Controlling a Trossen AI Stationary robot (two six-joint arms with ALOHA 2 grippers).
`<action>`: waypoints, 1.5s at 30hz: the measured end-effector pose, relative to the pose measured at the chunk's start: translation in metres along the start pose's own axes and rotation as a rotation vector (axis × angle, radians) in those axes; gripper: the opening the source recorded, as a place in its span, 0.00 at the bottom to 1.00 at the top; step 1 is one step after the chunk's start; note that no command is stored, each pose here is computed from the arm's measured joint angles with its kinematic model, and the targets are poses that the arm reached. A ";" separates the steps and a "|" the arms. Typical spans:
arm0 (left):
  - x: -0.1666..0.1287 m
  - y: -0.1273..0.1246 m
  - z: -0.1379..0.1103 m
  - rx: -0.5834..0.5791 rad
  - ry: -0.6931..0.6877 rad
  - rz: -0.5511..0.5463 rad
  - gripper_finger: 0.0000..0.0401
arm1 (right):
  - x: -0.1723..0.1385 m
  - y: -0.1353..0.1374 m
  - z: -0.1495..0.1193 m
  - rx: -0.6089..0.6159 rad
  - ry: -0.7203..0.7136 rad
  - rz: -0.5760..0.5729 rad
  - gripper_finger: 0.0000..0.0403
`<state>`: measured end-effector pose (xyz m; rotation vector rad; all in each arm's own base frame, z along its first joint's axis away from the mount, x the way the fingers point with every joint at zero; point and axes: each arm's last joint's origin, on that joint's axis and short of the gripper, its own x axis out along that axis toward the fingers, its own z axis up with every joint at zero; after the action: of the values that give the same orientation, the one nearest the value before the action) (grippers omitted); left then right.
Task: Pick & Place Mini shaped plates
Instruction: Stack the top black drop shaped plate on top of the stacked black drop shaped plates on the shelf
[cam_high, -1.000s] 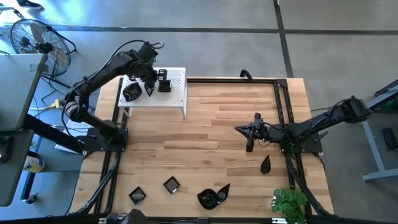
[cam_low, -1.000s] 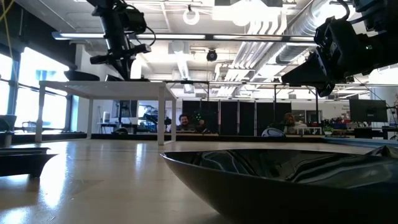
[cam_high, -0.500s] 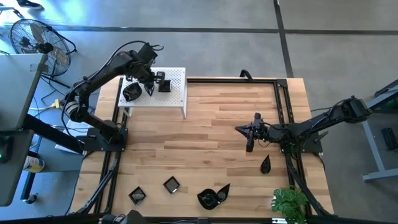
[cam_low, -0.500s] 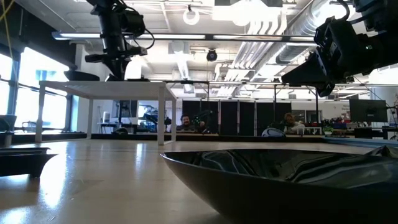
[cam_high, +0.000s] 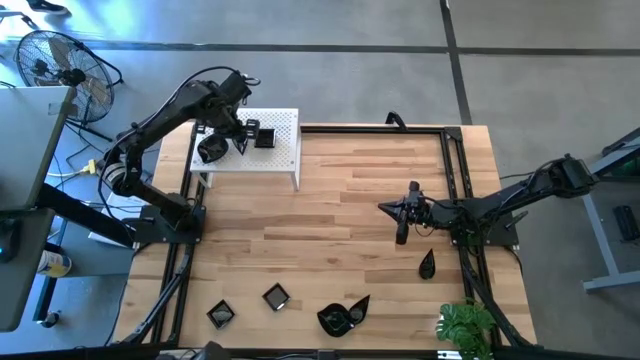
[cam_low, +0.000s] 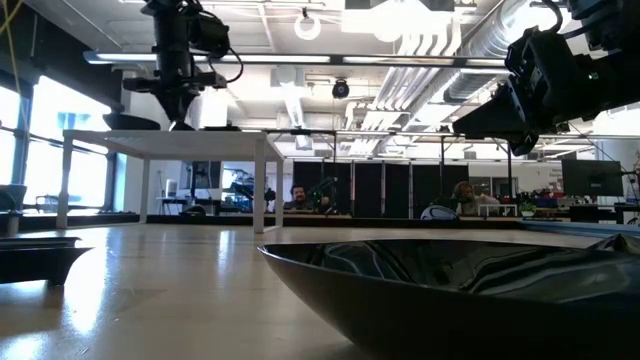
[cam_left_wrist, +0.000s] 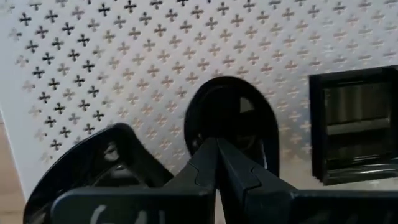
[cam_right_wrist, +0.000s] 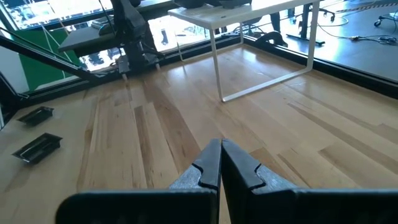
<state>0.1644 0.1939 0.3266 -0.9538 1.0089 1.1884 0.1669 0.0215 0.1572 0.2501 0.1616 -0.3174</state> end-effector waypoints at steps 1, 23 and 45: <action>0.000 0.000 0.000 0.000 0.000 0.000 0.00 | 0.000 0.000 0.000 0.000 0.000 0.000 0.00; 0.006 -0.016 0.004 0.058 -0.076 -0.084 0.00 | 0.000 0.000 0.000 0.003 0.002 0.007 0.00; 0.004 -0.009 -0.006 0.074 0.000 -0.013 0.00 | 0.000 0.000 0.000 0.001 0.003 0.010 0.00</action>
<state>0.1726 0.1886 0.3213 -0.9010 1.0381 1.1328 0.1669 0.0218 0.1572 0.2519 0.1634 -0.3075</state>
